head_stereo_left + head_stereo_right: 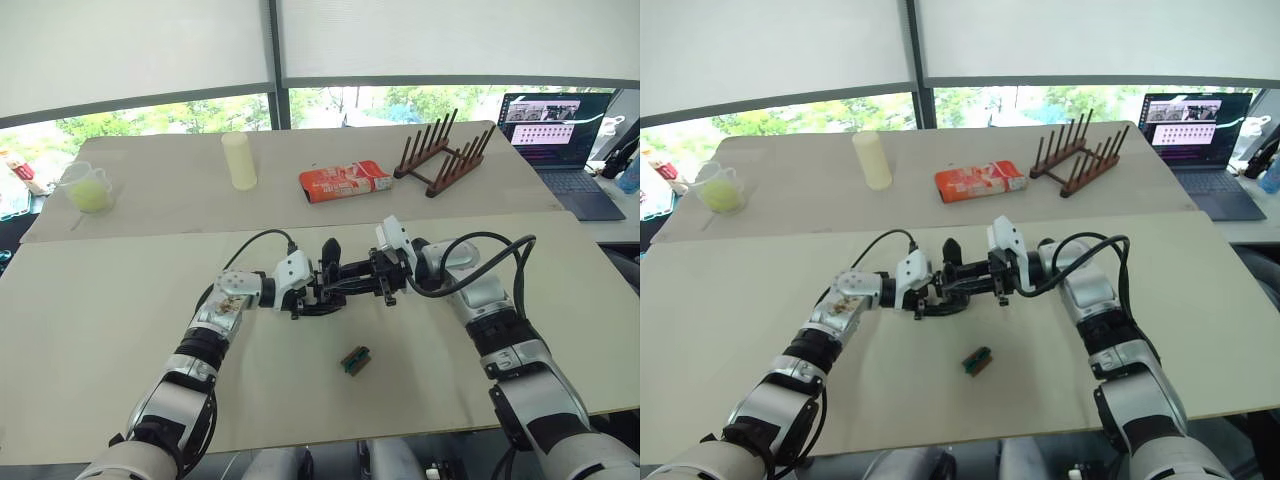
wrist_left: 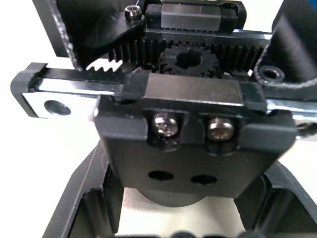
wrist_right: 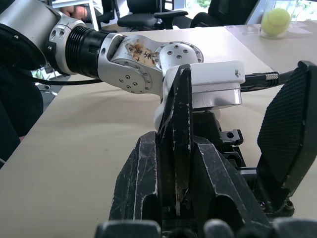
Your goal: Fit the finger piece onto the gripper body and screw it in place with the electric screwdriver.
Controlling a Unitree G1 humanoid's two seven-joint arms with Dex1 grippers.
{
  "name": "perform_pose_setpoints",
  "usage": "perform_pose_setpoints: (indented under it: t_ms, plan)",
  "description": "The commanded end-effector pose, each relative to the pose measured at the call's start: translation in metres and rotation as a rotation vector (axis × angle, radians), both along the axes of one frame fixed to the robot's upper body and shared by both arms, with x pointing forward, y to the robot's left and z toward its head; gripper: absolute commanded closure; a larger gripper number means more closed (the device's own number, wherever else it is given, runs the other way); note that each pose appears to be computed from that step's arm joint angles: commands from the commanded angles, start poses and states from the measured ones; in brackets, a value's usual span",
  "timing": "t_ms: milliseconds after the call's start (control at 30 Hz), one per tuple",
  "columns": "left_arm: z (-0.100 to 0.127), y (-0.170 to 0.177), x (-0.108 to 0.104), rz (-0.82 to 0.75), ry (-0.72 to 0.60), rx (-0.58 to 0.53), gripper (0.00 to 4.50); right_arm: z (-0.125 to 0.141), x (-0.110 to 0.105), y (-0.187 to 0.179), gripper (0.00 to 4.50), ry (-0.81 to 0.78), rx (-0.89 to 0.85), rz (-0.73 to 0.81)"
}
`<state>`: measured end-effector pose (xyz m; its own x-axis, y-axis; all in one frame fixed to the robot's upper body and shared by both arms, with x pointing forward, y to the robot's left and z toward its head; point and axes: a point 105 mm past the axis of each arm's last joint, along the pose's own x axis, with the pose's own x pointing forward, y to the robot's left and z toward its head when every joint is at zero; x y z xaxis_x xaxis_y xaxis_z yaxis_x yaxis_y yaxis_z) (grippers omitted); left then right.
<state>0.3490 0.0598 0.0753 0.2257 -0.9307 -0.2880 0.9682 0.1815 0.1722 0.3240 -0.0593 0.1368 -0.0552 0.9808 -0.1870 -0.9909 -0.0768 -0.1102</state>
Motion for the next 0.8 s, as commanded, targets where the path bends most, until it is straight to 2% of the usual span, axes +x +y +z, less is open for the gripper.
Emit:
perform_pose_setpoints:
  t_ms: [33,67,167,267,567,800]
  plan:
    - [0.029,-0.002,0.006,-0.013,-0.093,-0.05,2.15,-0.082,-0.023,-0.023,4.12,0.293,-0.293,-0.013]
    - [0.029,-0.002,0.006,-0.013,-0.094,-0.05,2.15,-0.082,-0.024,-0.023,4.12,0.304,-0.29,-0.017]
    - [0.029,-0.002,0.006,-0.009,-0.095,-0.054,2.15,-0.079,-0.012,-0.019,4.12,0.212,-0.212,-0.114]
    - [0.03,-0.002,0.006,-0.007,-0.095,-0.055,2.15,-0.083,-0.007,-0.02,4.12,0.187,-0.214,-0.164]
    - [0.03,0.002,0.006,0.0,-0.094,-0.049,2.15,-0.089,-0.023,-0.025,4.12,0.287,-0.351,0.018]
    - [0.03,0.003,0.007,0.005,-0.098,-0.05,2.15,-0.088,-0.021,-0.023,4.12,0.279,-0.357,0.022]
